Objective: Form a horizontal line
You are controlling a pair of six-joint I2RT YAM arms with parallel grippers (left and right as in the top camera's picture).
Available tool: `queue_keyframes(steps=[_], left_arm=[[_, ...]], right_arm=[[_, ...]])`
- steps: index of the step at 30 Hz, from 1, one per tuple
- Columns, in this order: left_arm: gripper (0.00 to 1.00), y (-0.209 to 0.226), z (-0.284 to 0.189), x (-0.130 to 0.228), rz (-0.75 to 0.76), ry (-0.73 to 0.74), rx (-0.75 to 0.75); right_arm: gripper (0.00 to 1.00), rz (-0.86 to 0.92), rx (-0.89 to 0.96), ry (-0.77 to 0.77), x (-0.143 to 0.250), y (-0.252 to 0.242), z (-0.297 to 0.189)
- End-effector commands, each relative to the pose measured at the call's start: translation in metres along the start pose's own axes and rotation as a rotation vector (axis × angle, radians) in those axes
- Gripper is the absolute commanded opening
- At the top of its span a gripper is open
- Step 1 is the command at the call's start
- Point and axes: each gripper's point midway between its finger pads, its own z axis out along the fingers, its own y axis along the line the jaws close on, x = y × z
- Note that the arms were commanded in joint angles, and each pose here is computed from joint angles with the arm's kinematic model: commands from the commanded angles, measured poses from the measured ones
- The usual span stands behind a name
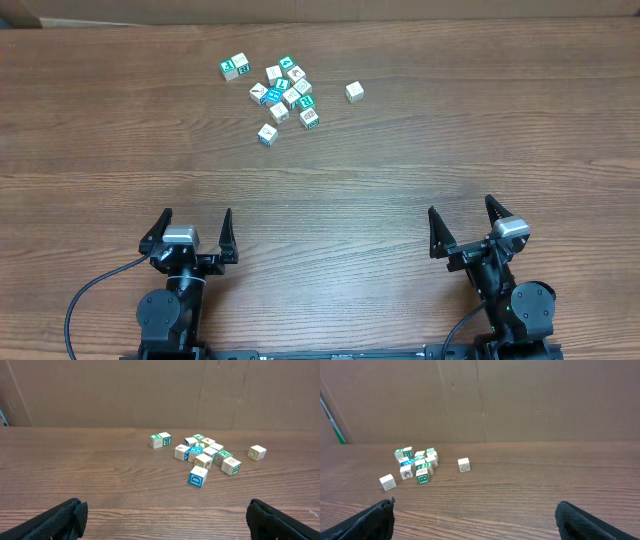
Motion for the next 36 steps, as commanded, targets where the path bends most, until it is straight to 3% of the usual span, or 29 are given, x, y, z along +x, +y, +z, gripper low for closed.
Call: queue_keyframes(steps=[1,32,36], left_arm=[[1.00,0.000,0.000,-0.001,0.020,-0.007,-0.003],[1.00,0.002,0.000,-0.001,0.028,-0.010,-0.016],[0.99,0.002,-0.001,-0.015,0.026,-0.060,-0.019]], right_arm=[[1.00,-0.004,0.011,-0.006,0.001,-0.002,0.000],[1.00,-0.004,0.011,-0.006,0.001,-0.002,0.000],[1.00,-0.004,0.011,-0.006,0.001,-0.002,0.000]])
